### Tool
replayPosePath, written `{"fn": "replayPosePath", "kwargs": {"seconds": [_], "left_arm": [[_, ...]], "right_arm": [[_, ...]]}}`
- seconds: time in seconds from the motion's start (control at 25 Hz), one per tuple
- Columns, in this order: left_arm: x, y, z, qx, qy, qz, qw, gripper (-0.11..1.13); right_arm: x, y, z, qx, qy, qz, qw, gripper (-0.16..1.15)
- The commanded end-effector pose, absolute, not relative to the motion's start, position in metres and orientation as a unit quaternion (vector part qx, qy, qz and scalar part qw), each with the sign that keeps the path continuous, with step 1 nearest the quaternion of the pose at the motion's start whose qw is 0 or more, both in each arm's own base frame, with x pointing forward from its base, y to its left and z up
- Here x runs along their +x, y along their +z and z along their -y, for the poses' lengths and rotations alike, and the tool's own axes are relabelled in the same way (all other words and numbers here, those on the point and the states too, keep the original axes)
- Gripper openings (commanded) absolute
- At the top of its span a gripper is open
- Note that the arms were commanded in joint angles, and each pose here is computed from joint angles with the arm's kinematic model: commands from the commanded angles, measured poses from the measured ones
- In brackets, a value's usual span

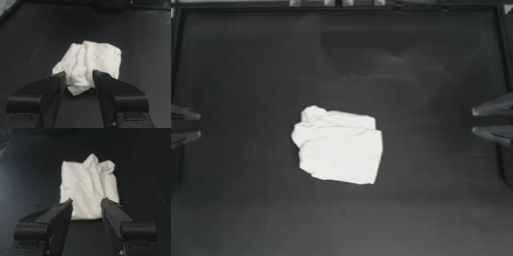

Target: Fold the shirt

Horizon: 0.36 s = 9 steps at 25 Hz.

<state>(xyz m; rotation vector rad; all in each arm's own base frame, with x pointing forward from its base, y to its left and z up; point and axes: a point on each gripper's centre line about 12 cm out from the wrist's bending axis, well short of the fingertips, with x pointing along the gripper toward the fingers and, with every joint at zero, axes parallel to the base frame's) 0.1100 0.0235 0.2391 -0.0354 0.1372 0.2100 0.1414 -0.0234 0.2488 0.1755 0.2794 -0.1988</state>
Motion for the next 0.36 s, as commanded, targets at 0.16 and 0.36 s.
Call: {"fn": "replayPosePath", "kwargs": {"seconds": [0.16,0.36], "left_arm": [[0.102,0.244,-0.022,-0.022,0.104,-0.037,0.994,0.78],[0.102,0.244,-0.022,-0.021,0.105,-0.037,0.994,0.78]], "right_arm": [[0.131,0.25,0.023,0.091,-0.101,-0.125,0.983,0.78],[0.121,0.25,0.021,0.098,-0.098,-0.099,0.985,0.78]]}}
